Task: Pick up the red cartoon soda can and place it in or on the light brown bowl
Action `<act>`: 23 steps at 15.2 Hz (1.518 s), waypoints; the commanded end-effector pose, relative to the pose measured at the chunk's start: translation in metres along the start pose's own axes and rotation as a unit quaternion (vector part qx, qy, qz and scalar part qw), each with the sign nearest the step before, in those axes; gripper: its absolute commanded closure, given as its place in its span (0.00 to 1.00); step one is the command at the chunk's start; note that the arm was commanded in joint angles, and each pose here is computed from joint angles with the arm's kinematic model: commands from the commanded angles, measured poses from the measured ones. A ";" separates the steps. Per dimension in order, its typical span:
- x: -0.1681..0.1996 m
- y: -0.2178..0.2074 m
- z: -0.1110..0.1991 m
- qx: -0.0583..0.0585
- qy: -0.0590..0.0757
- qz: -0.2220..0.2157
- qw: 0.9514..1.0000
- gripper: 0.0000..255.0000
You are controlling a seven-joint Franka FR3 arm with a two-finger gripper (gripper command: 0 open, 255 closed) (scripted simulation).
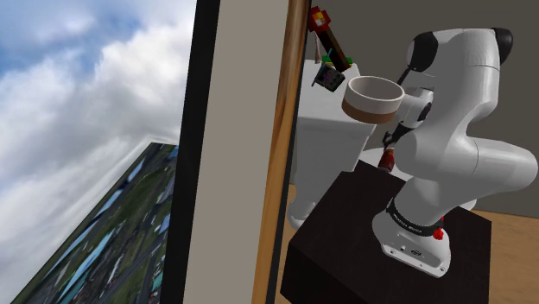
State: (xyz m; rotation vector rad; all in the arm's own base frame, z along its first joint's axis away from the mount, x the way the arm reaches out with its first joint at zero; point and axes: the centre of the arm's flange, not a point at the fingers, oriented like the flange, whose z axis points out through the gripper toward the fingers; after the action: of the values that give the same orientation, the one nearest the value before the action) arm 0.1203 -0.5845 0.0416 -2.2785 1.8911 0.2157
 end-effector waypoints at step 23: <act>-0.030 -0.005 -0.124 0.000 0.000 0.000 1.000 1.00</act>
State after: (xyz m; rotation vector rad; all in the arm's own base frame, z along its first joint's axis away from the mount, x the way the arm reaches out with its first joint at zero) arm 0.1195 -0.5829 0.1632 -2.2783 1.8912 0.2159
